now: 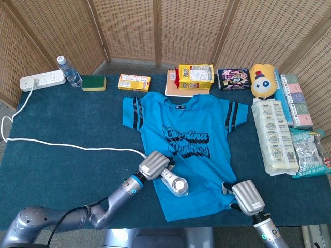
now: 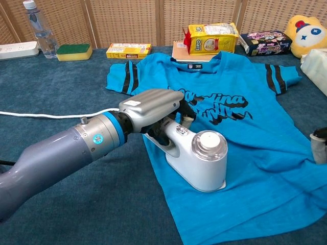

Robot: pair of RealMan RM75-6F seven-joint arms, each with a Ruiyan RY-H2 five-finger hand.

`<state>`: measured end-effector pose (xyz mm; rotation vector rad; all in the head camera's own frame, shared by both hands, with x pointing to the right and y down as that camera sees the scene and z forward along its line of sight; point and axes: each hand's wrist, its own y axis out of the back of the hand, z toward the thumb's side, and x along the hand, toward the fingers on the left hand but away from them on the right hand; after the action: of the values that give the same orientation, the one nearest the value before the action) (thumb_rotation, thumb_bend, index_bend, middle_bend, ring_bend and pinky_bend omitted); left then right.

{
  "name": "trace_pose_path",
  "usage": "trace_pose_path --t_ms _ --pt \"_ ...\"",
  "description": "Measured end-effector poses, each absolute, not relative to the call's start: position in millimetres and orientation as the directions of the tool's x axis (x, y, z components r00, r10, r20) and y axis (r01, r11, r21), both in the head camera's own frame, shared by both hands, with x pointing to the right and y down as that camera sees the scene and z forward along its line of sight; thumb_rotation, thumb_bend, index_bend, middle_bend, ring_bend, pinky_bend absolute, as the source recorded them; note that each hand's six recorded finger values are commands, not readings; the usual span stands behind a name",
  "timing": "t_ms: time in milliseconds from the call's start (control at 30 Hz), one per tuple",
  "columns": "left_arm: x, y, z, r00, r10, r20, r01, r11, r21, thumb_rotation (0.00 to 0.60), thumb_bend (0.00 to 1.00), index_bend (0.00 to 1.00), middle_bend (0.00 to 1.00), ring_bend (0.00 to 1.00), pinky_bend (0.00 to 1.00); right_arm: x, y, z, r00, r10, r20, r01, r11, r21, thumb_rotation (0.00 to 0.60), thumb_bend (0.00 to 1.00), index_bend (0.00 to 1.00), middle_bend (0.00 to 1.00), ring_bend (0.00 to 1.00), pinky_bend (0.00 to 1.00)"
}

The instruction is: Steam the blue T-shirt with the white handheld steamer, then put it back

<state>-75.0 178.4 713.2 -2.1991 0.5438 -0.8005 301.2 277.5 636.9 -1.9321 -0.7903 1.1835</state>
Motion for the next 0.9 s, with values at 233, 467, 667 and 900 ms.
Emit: trace_pose_path --t_ms 233,467,667,900 --pt "-86.8 169.2 713.7 0.698 -0.611 0.373 -0.138 -0.626 -0.768 0.600 0.37 0.68 0.76 0.68 0.74 302.1 277.4 637.9 0.387 0.793 -0.471 0.129 -0.552 -0.824 0.600 0.55 0.76 0.72 0.75 0.87" --pt "-94.8 147.5 722.5 0.644 -0.662 0.382 -0.138 -0.592 -0.794 0.600 0.37 0.68 0.76 0.68 0.74 305.2 276.6 637.7 0.379 0.795 -0.473 0.134 -0.553 -0.823 0.600 0.55 0.76 0.72 0.75 0.87" --pt "-108.9 124.9 733.3 0.578 -0.714 0.395 -0.134 -0.561 -0.817 0.600 0.37 0.68 0.76 0.68 0.74 306.5 276.2 638.0 0.375 0.796 -0.476 0.134 -0.554 -0.822 0.600 0.55 0.76 0.72 0.75 0.87" --pt "-131.8 94.0 739.6 0.477 -0.785 0.395 -0.176 -0.525 -0.832 0.600 0.37 0.68 0.76 0.68 0.74 306.3 275.7 639.2 0.375 0.792 -0.482 0.131 -0.560 -0.818 0.600 0.55 0.76 0.72 0.75 0.87"
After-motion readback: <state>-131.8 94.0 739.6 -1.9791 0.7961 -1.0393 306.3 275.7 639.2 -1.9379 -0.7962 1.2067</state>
